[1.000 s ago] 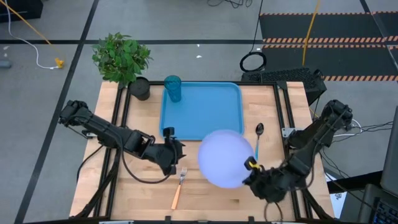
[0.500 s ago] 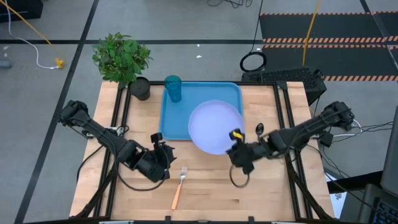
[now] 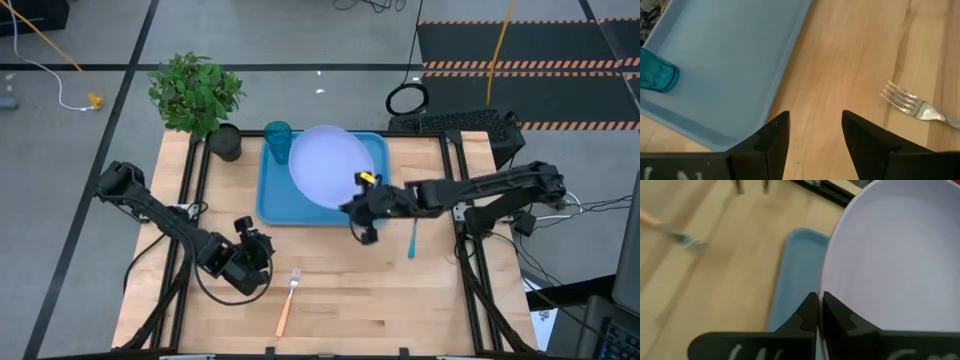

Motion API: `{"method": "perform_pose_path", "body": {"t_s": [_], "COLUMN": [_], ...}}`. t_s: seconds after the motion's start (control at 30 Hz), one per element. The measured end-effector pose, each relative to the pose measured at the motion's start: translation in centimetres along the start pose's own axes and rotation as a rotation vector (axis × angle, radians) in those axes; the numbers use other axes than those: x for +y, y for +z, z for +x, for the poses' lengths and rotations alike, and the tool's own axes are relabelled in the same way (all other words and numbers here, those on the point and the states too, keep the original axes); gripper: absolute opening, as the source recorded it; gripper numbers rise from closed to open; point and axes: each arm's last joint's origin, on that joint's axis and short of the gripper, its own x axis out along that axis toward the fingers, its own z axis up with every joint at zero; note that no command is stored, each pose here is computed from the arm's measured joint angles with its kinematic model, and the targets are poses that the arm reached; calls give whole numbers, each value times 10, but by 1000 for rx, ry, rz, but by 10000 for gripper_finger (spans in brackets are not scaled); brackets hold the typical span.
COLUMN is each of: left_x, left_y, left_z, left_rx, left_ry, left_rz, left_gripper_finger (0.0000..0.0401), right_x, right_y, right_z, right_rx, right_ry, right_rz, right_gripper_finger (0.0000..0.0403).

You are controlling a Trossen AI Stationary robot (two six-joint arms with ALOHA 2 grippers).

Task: Pick and place plate/cup/fork/spoon on tray
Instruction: Put the light purple plate on the blue serving tray

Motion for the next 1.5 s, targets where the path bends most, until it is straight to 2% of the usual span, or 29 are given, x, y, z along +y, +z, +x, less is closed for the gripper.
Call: {"method": "perform_pose_path", "body": {"t_s": [0.13,0.37,0.73,1.1,1.5], "left_x": [2,3,3,4,4], "left_y": [1,3,3,3,3], "left_z": [2,3,4,4,4], "left_rx": [2,3,-1,-6,-14], "left_ry": [7,13,9,22,31], "left_rz": [-4,-36,-119,-111,-108], "left_gripper_finger": [184,184,184,184,184], "right_x": [-6,-4,-4,5,6], "right_y": [-4,-22,-52,-64,-69], "right_z": [22,64,114,137,141], "right_rx": [8,108,227,238,238], "right_ry": [-31,6,-5,9,77], "right_rz": [34,22,40,38,58], "right_gripper_finger": [0,0,0,0,0]}}
